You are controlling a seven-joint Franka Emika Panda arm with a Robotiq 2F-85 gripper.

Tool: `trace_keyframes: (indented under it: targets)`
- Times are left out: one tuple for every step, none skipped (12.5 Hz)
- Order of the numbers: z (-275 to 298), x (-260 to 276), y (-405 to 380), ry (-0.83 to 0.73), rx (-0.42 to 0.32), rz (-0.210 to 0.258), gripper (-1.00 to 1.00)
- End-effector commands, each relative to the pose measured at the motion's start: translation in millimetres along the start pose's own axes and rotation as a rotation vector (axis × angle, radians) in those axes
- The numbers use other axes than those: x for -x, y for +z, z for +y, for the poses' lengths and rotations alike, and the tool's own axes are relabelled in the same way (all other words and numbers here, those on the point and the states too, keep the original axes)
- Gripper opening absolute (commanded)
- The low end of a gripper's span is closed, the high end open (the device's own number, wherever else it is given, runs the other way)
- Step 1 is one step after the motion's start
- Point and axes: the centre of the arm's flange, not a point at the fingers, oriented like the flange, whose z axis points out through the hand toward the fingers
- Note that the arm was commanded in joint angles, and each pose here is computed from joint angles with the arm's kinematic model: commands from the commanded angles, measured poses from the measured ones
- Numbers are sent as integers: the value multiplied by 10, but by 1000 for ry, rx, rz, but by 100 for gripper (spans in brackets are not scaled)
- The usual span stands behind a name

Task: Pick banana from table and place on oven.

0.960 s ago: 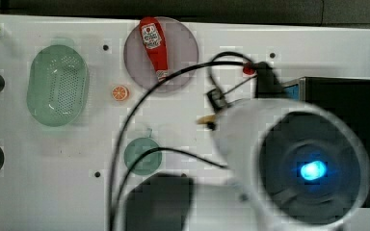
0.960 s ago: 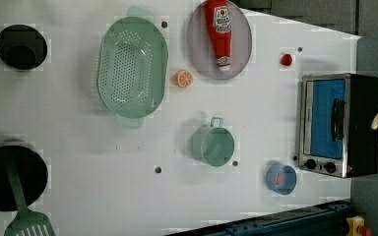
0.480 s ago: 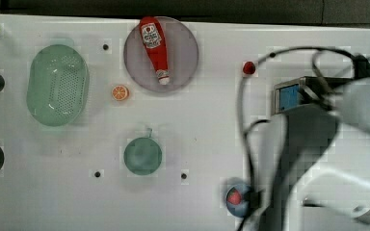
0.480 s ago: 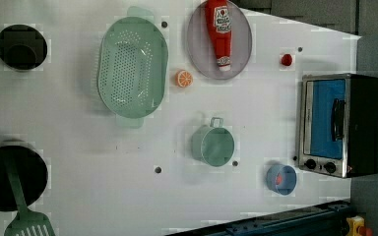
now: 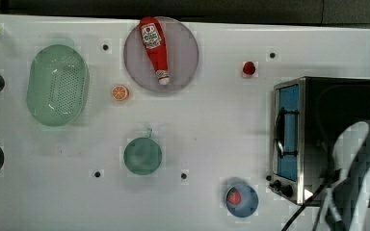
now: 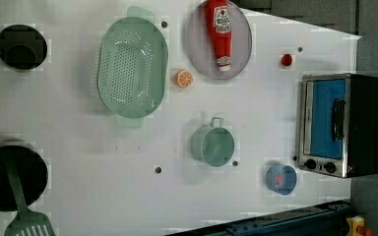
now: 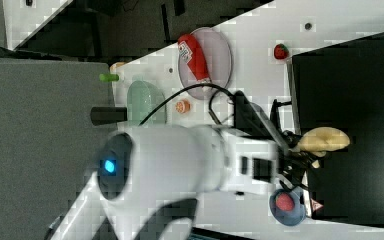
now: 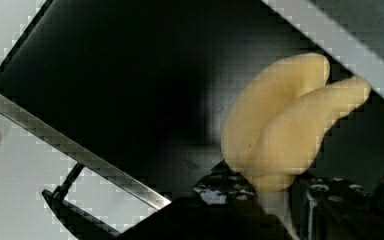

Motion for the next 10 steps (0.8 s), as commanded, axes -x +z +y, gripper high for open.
trace_keyframes:
  targets:
    - [-177, -92, -9, -128, -86, 34, -48]
    - [-150, -135, 68, -127, -77, 39, -48]
    - [-147, -155, 133, -125, -69, 39, -39]
    - [-155, -160, 190, -125, -63, 37, -19]
    - [-151, -144, 244, -124, -60, 27, 4]
    - [-141, -129, 282, -123, -58, 19, 27]
    - [-120, -125, 304, -120, -57, 15, 48]
    - [-105, -130, 291, -118, -57, 17, 70]
    - [-98, -137, 244, -120, -61, 25, 91]
    - [-113, -135, 122, -139, -70, 40, 100]
